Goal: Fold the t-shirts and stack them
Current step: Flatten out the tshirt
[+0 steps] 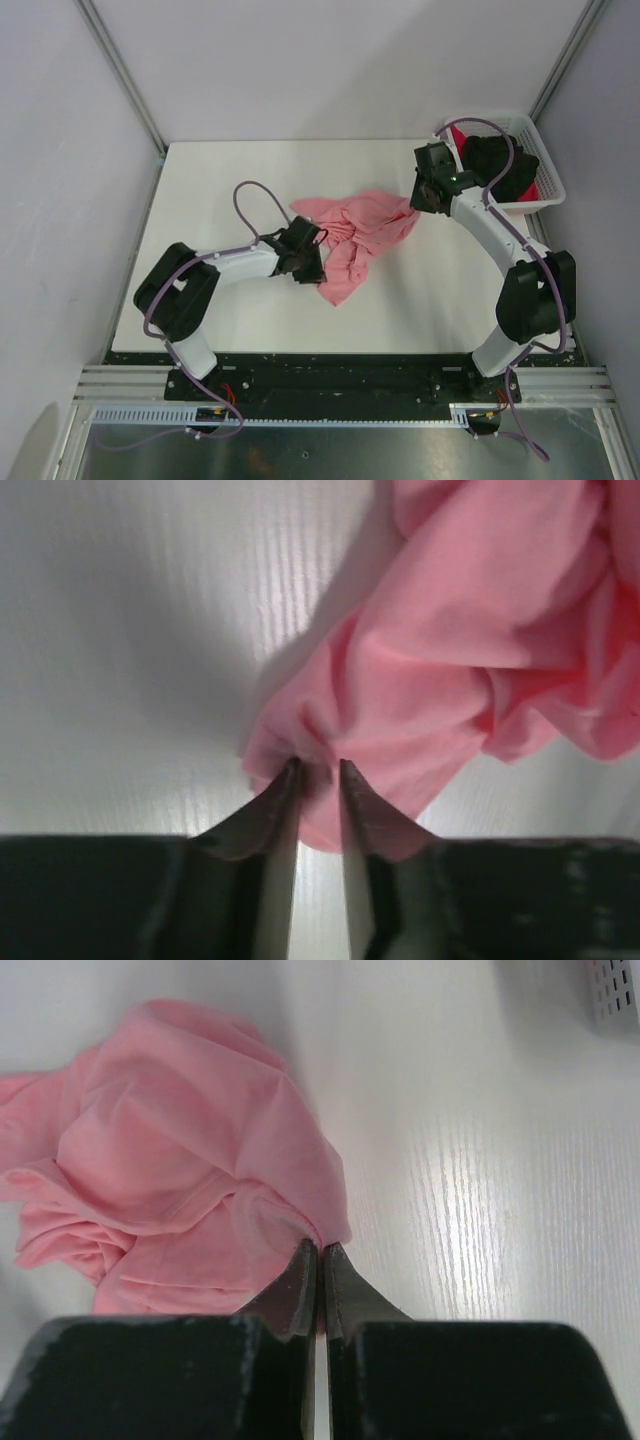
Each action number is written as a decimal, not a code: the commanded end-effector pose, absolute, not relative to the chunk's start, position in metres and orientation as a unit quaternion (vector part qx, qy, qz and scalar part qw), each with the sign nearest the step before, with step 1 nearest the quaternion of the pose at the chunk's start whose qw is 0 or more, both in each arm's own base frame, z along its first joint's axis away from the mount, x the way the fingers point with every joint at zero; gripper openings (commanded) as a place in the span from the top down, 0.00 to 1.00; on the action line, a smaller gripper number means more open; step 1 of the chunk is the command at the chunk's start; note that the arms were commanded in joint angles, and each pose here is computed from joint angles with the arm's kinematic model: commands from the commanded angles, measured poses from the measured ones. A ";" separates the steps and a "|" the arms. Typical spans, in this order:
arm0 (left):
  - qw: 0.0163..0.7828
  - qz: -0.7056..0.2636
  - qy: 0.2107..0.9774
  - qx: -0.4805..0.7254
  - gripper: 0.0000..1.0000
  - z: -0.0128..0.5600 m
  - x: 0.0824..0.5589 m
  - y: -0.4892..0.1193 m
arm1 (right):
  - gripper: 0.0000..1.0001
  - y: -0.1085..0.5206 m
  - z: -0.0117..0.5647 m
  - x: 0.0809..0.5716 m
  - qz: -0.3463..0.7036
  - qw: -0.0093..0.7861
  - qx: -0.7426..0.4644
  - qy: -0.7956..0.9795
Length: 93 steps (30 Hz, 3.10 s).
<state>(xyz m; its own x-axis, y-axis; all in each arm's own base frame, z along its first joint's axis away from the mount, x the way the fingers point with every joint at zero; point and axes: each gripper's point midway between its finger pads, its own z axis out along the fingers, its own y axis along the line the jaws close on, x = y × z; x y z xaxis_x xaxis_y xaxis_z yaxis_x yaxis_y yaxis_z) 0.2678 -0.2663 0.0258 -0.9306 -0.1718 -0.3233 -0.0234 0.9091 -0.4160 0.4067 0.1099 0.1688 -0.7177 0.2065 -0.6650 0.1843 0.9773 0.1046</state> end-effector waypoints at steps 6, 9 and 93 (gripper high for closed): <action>0.267 -0.152 0.931 -0.196 0.99 0.072 0.349 -0.196 | 1.00 0.099 0.198 0.420 0.060 0.379 0.130 0.914; 0.323 -0.125 0.907 -0.240 1.00 0.113 0.374 -0.144 | 1.00 0.097 0.200 0.418 0.067 0.375 0.135 0.915; 0.283 -0.001 0.915 -0.287 0.97 0.076 0.371 -0.022 | 1.00 0.205 0.049 0.311 -0.074 0.262 -0.043 0.961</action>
